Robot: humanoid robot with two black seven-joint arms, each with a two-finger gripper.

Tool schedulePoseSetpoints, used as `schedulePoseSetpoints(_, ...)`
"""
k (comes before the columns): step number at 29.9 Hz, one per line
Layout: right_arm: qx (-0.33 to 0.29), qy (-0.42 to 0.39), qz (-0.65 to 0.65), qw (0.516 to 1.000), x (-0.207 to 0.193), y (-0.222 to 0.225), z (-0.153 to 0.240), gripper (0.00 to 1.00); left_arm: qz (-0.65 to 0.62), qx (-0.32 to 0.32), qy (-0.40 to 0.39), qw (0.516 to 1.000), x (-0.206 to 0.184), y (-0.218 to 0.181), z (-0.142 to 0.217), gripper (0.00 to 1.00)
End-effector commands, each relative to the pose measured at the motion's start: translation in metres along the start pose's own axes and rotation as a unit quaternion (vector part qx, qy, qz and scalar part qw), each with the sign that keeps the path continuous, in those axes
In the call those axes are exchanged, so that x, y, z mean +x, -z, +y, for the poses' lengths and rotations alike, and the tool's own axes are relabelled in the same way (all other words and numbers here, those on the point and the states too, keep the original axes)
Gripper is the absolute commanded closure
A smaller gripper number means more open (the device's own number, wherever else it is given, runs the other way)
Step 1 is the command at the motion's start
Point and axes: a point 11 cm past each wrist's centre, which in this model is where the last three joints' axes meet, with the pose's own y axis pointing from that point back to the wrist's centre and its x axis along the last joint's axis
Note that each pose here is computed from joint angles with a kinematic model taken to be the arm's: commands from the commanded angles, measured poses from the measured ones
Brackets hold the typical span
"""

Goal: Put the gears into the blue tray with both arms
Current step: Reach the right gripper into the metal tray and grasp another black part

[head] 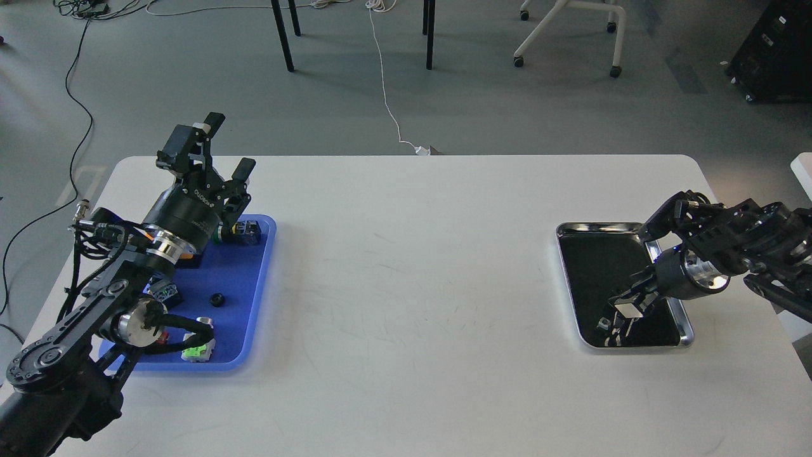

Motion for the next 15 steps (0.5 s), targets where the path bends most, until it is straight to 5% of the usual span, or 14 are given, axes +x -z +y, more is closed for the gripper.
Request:
schedulePoseSetpoints(1,0.003,-0.002,0.002,1.000,0.0040,0.0026,-0.0028,0.44,0.001,-0.001,0.000,1.000,0.0002,-0.0003,-0.0001,0.02)
schedulePoseSetpoints(11,0.008,-0.003,0.006,1.000,0.0084,0.0080,-0.0076,0.77,0.001,-0.001,0.000,1.000,-0.0004,0.0000,-0.0002,0.02)
schedulePoseSetpoints(15,0.008,-0.003,0.007,1.000,0.0092,0.0082,-0.0073,0.82,0.001,0.000,0.000,1.000,-0.0003,0.0002,-0.0002,0.02)
